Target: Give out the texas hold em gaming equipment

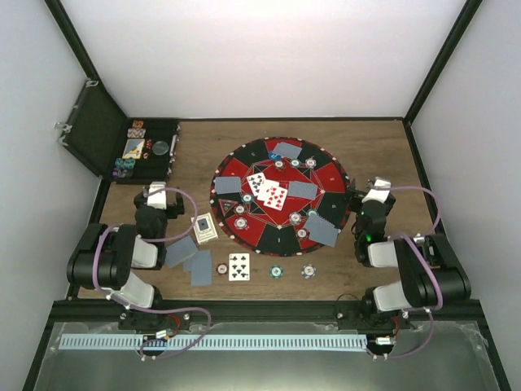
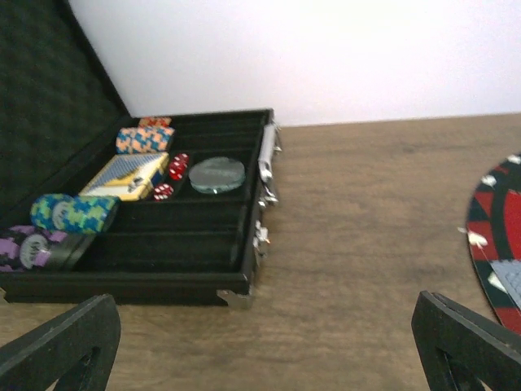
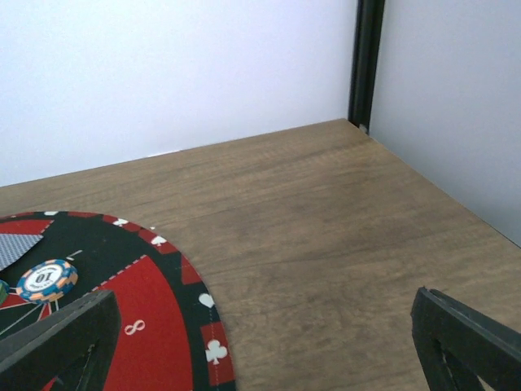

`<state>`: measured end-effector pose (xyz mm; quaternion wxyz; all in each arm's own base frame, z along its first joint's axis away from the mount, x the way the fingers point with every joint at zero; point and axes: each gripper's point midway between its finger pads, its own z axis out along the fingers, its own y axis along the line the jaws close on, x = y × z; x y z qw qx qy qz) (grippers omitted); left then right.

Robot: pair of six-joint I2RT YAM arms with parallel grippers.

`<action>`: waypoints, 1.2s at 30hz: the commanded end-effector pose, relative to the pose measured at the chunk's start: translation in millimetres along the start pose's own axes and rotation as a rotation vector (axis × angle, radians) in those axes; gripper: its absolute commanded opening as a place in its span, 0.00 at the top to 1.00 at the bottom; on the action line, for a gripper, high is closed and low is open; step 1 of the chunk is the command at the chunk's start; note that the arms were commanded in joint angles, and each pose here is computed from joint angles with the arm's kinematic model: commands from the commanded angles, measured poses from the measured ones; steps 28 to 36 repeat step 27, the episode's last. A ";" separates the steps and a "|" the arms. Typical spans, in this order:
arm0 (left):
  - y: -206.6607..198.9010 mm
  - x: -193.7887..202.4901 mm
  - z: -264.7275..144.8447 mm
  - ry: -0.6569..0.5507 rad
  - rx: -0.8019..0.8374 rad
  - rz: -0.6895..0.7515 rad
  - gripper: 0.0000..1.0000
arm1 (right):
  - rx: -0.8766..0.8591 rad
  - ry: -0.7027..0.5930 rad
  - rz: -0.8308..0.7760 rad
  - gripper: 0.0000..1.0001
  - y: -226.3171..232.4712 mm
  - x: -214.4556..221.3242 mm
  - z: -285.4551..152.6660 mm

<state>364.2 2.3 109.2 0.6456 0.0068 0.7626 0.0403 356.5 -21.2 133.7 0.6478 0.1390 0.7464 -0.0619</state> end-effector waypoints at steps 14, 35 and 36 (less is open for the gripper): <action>20.8 -29.7 18.4 -0.068 -0.103 -0.084 0.00 | -0.202 -0.116 -0.046 0.00 23.9 -15.2 10.1; 20.6 -29.2 19.2 -0.064 -0.100 -0.085 0.00 | -0.206 -0.116 -0.052 0.00 26.1 -14.6 9.9; 20.6 -29.2 19.2 -0.064 -0.100 -0.085 0.00 | -0.206 -0.116 -0.052 0.00 26.1 -14.6 9.9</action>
